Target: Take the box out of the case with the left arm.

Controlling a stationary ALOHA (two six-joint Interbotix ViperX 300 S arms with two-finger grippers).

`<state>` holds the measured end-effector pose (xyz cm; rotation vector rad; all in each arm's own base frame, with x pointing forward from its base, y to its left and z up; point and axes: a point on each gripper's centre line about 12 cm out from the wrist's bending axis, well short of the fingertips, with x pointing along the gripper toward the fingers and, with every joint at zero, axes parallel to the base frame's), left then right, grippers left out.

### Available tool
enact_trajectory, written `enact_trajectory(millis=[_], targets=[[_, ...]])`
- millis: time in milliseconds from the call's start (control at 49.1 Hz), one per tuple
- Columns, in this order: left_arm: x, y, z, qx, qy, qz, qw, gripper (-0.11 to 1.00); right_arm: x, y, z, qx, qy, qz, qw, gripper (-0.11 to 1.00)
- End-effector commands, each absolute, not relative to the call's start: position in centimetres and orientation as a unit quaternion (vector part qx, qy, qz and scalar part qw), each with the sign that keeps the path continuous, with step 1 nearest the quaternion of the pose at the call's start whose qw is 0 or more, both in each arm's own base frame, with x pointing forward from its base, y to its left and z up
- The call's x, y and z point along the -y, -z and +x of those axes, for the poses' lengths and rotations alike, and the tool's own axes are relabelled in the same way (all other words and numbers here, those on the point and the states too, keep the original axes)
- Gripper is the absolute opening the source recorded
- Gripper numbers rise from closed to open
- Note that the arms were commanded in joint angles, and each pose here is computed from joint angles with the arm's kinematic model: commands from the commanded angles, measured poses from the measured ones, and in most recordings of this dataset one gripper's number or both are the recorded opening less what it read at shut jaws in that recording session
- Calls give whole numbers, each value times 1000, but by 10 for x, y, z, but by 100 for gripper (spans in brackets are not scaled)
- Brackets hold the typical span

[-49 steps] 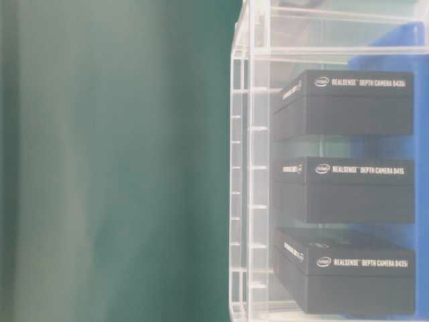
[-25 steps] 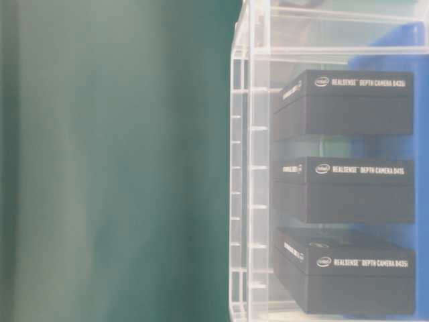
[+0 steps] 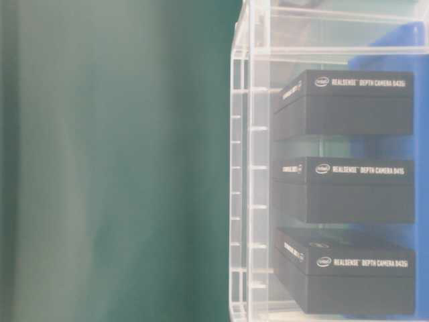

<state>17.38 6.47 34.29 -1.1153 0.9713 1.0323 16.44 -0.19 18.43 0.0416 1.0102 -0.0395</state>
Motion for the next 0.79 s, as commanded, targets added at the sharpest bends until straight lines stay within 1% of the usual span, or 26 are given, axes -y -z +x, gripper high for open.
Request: enact_trajectory(millis=[0,61,183,244,305,488,590,672,773], targets=[[-79,-352,173,-401,-459,-490,623,2,2,-192,170,-476,20,22,879,-1],[-88,-353,172,-394,-460,-485,631,2,2,-191,170,-478,20,21,878,-1],[-90,-356,178,-389,-424,-455,679,2,2,-191,170,-478,20,21,878,-1],[-89,-357,178,-391,-416,-452,686,2,3,-191,170,-480,21,19,877,-1],[-89,-354,178,-401,-420,-452,677,2,3,-191,170,-480,21,17,877,-1],[-85,-344,176,-452,-433,-454,634,2,4,-191,170,-481,22,13,876,-1],[-85,-343,177,-455,-440,-463,620,4,4,-190,170,-482,22,13,876,-1],[-84,-342,178,-445,-452,-479,607,10,4,-190,170,-482,22,13,876,-1],[-84,-341,176,-432,-462,-494,596,25,4,-190,170,-482,22,13,876,-1]])
